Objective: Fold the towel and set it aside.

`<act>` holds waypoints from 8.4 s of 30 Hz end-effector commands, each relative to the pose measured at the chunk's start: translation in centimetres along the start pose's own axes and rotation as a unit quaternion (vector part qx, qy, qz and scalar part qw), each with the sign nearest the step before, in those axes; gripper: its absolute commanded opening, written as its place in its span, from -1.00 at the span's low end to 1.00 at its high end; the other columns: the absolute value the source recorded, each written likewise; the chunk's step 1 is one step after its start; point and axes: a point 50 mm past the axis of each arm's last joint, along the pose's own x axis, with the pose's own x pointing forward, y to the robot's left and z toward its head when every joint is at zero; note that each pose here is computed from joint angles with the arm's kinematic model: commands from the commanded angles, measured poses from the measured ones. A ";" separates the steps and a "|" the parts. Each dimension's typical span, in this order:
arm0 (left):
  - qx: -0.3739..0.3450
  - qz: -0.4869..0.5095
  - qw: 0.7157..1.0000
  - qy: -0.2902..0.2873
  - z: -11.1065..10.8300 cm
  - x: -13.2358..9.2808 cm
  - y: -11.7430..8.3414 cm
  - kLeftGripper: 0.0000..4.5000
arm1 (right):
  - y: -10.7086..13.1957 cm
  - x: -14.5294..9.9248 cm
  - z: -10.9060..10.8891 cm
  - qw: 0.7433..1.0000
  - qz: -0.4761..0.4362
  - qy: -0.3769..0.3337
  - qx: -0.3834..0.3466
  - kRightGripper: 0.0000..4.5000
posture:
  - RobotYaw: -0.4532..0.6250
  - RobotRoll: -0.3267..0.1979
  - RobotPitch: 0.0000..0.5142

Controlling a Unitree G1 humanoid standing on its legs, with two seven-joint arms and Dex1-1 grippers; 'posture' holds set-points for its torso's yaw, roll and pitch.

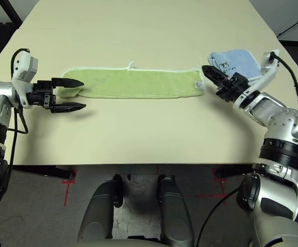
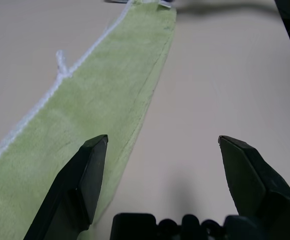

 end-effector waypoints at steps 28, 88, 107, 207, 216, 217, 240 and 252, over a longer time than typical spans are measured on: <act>0.005 -0.034 0.999 -0.010 1.2 1.4 -0.4 0.99 | -2.7 2.4 -4.5 0.979 -0.144 0.015 0.145 0.99 | -0.16 0.25 -0.03; -0.001 -0.038 0.999 0.009 0.8 0.9 -1.1 0.99 | -2.6 3.0 -4.8 0.980 -0.136 -0.004 0.146 0.99 | -0.17 0.25 0.03; 0.000 -0.018 1.000 -0.003 0.4 0.5 -0.9 1.00 | -2.4 2.8 -4.1 0.983 -0.133 -0.009 0.130 -0.99 | -0.17 0.25 -0.04; -0.005 -0.015 1.000 0.016 -0.4 -0.1 -0.6 1.00 | 8.0 9.2 -11.0 0.893 0.133 0.275 -0.331 0.92 | -0.16 0.25 -0.16; -0.006 -0.014 1.000 0.016 -0.4 -0.1 -0.6 1.00 | 8.0 7.9 -5.6 0.844 0.266 0.159 -0.437 0.98 | -0.17 0.25 -0.16; -0.006 -0.015 1.000 0.014 -0.5 0.0 -0.7 1.00 | 7.5 7.8 -4.7 0.840 0.267 0.143 -0.450 0.98 | -0.17 0.25 -0.15; 0.001 -0.006 1.000 -0.003 -0.4 0.3 -0.8 1.00 | 1.2 7.7 -1.4 0.798 0.265 0.137 -0.524 -0.98 | -0.12 0.25 -0.13; -0.002 -0.008 1.000 0.001 -0.6 0.2 -1.2 1.00 | 3.8 12.2 -7.8 0.788 0.328 0.144 -0.500 -0.98 | -0.05 0.25 -0.11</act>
